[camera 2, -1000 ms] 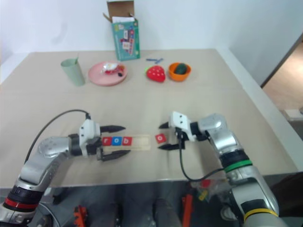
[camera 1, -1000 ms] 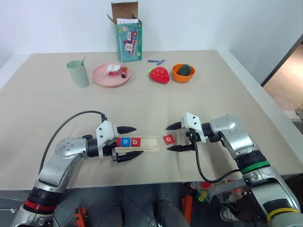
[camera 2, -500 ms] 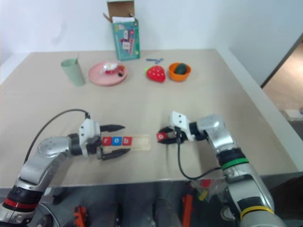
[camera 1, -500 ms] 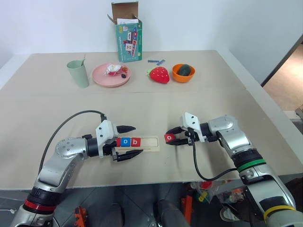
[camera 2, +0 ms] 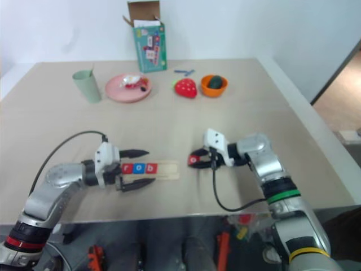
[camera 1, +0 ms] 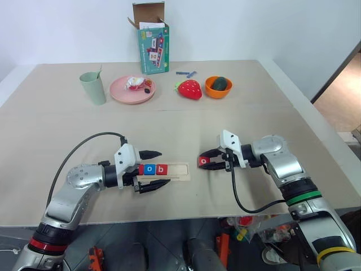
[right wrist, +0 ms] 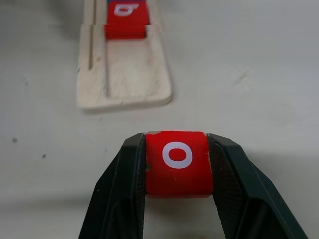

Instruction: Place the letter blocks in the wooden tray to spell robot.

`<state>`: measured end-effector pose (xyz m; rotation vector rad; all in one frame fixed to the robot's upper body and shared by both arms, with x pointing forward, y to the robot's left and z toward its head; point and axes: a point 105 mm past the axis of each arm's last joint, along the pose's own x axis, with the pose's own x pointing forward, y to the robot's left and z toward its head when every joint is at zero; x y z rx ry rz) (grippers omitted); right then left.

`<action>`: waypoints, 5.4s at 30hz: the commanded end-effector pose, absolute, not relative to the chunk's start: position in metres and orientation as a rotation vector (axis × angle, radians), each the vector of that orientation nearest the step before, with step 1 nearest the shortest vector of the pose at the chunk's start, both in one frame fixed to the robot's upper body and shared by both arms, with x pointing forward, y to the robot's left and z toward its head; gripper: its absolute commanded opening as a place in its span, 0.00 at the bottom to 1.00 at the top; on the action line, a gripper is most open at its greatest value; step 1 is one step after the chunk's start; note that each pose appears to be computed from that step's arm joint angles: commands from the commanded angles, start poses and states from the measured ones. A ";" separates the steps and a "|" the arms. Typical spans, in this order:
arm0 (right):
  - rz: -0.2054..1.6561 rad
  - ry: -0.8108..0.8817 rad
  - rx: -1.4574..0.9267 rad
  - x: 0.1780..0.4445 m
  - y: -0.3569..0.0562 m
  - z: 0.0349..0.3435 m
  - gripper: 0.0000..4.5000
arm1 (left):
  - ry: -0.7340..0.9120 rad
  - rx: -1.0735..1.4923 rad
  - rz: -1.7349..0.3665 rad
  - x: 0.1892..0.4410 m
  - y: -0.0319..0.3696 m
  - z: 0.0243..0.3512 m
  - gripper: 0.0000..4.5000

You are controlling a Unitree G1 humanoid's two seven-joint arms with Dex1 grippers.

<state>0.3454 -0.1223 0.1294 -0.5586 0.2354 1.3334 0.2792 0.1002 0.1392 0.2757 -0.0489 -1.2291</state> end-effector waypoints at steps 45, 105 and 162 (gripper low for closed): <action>1.404 0.201 -0.572 0.323 -0.031 0.134 0.33 | -0.096 0.313 -1.123 0.296 0.143 0.144 1.00; 1.382 0.246 -0.506 0.334 -0.026 0.119 0.33 | -0.099 0.338 -1.143 0.292 0.137 0.141 1.00; 0.061 0.256 -0.019 0.309 -0.197 0.099 0.65 | -0.155 0.349 -1.462 0.274 0.078 0.155 1.00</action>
